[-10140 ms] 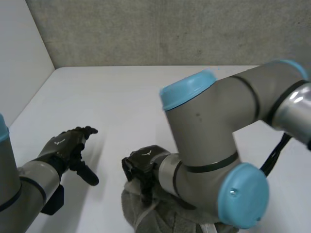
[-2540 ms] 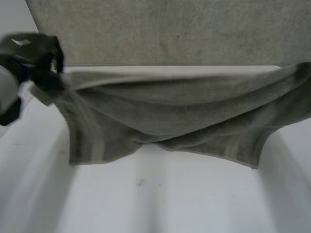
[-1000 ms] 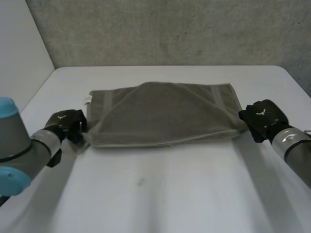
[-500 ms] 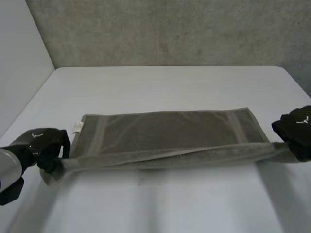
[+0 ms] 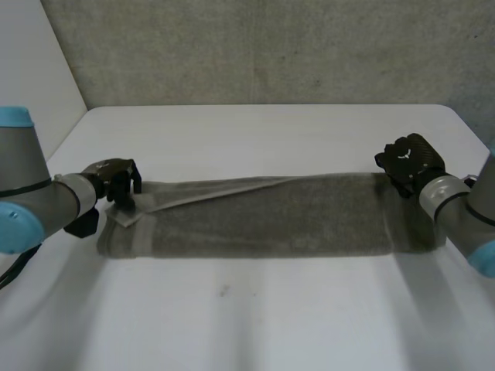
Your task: Fold the towel.
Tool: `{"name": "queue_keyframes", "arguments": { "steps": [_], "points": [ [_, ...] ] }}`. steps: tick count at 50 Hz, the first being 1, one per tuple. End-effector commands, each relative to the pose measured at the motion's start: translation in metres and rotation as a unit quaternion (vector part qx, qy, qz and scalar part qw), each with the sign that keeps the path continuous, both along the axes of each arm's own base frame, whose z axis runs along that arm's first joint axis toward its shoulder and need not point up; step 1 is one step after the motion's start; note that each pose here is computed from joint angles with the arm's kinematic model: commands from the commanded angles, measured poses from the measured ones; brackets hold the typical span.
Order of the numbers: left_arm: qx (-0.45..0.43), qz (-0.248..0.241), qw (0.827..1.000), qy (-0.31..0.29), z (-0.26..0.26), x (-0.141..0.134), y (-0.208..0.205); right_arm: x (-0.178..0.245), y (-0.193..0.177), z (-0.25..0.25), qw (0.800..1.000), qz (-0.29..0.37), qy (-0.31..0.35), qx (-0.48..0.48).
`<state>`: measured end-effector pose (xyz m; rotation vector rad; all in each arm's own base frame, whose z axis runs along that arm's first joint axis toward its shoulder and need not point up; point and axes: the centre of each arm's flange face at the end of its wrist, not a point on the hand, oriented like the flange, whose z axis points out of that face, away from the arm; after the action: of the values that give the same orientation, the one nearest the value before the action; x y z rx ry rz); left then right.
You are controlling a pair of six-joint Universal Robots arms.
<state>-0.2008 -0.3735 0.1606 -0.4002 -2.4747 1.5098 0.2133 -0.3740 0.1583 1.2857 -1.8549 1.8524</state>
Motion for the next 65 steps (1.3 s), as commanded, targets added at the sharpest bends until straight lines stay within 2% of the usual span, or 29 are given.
{"name": "queue_keyframes", "arguments": {
  "steps": [1,12,22,27,33,38,43,48,59,65],
  "points": [
    [-0.022,0.004,1.0,-0.005,-0.009,-0.009,-0.025,0.01,-0.021,-0.014,1.0,-0.008,0.003,-0.013],
    [-0.036,0.023,0.999,-0.014,-0.024,-0.011,-0.048,0.024,-0.041,-0.033,1.0,0.003,0.004,-0.022],
    [-0.031,0.025,0.999,-0.015,-0.031,-0.013,-0.048,0.036,-0.049,-0.039,0.999,0.013,0.001,-0.031],
    [-0.031,0.024,0.999,-0.009,-0.03,-0.017,-0.047,0.035,-0.052,-0.038,0.999,-0.004,0.003,-0.036],
    [-0.068,0.026,0.997,0.012,-0.006,-0.021,-0.05,0.033,-0.063,-0.001,0.996,-0.032,-0.017,-0.081],
    [-0.106,0.034,0.993,0.04,0.029,-0.021,-0.049,0.028,-0.062,0.047,0.991,-0.041,-0.07,-0.111],
    [-0.118,0.037,0.99,0.061,0.057,-0.018,-0.034,0.021,-0.045,0.086,0.986,-0.047,-0.115,-0.113],
    [-0.12,0.034,0.99,0.063,0.078,-0.014,-0.005,0.015,-0.02,0.097,0.988,-0.049,-0.113,-0.094],
    [-0.094,0.03,0.994,0.05,0.067,-0.006,0.046,-0.013,0.033,0.074,0.992,-0.08,-0.093,-0.01],
    [-0.074,0.02,0.997,0.026,0.049,-0.006,0.055,-0.022,0.046,0.054,0.992,-0.087,-0.086,0.023]
  ]
}}
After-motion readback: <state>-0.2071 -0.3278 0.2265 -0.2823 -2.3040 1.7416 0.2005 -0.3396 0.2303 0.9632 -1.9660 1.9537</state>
